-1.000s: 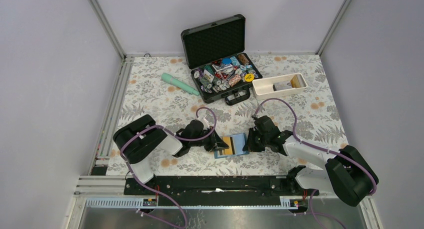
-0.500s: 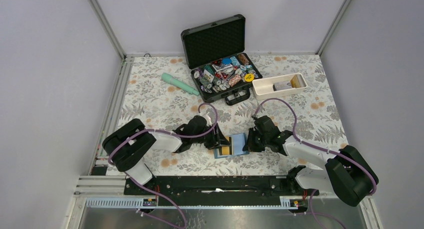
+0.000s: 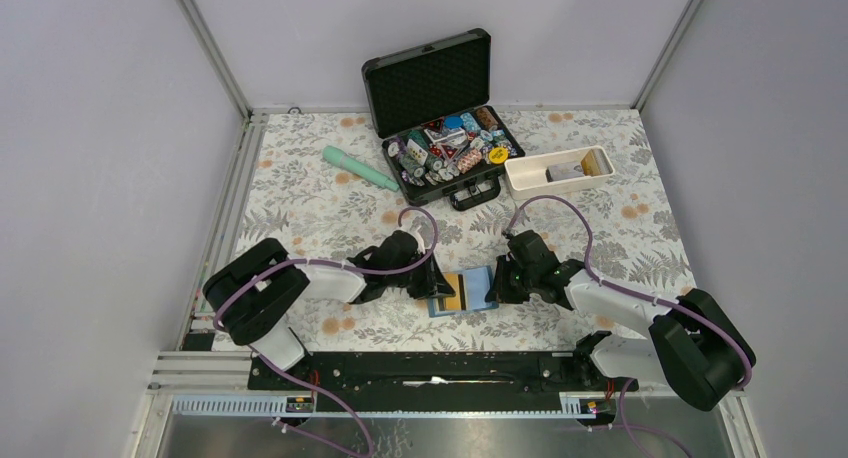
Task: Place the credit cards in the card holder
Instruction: Insert the credit card into the card holder.
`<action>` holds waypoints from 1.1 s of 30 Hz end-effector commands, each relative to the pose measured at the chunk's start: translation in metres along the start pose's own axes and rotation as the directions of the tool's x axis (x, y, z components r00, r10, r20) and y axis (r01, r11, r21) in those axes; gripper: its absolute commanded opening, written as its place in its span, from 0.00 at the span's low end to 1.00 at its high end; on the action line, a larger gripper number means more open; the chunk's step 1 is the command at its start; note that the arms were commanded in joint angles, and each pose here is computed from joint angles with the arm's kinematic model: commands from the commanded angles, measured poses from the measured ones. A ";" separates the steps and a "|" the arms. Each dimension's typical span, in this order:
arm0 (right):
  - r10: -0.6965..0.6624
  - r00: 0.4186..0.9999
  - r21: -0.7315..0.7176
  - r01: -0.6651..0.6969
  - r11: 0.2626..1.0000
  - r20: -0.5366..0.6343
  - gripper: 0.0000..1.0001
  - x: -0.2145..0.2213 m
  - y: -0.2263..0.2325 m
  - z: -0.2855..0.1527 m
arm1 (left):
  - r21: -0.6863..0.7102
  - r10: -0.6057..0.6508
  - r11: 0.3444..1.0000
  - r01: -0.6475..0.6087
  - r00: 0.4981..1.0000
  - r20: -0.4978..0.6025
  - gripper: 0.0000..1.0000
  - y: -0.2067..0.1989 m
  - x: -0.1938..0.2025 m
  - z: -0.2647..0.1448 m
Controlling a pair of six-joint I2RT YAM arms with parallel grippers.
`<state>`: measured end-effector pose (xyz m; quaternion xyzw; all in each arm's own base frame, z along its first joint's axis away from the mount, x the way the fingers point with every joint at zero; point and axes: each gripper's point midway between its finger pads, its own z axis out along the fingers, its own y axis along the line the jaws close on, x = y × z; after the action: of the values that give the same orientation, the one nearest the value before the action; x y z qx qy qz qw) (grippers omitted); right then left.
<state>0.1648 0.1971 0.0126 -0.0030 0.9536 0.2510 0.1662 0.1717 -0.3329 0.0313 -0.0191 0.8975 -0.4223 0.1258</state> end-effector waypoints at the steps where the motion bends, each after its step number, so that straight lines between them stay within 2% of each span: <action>1: -0.030 1.000 0.073 0.029 0.997 0.004 0.00 0.000 -0.013 0.000 | -0.022 -0.007 1.000 0.007 1.000 0.017 0.16 0.002 -0.003 0.005; 14: -0.028 1.000 0.071 0.027 0.997 0.004 0.00 0.001 -0.014 -0.001 | -0.027 -0.022 0.999 0.024 0.997 0.079 0.00 0.005 -0.004 0.009; 27: -0.027 1.000 0.071 0.027 0.997 0.004 0.00 0.002 -0.014 -0.001 | -0.021 -0.055 0.998 0.058 0.994 0.092 0.00 0.005 0.004 0.015; 33: -0.029 1.000 0.071 0.029 0.997 0.001 0.00 0.003 -0.015 0.000 | -0.068 -0.024 0.997 0.030 0.997 0.074 0.10 0.010 0.007 0.014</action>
<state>0.1648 0.1969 0.0127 -0.0039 0.9536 0.2507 0.1665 0.1705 -0.3482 0.0317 -0.0562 0.8871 -0.4345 0.1451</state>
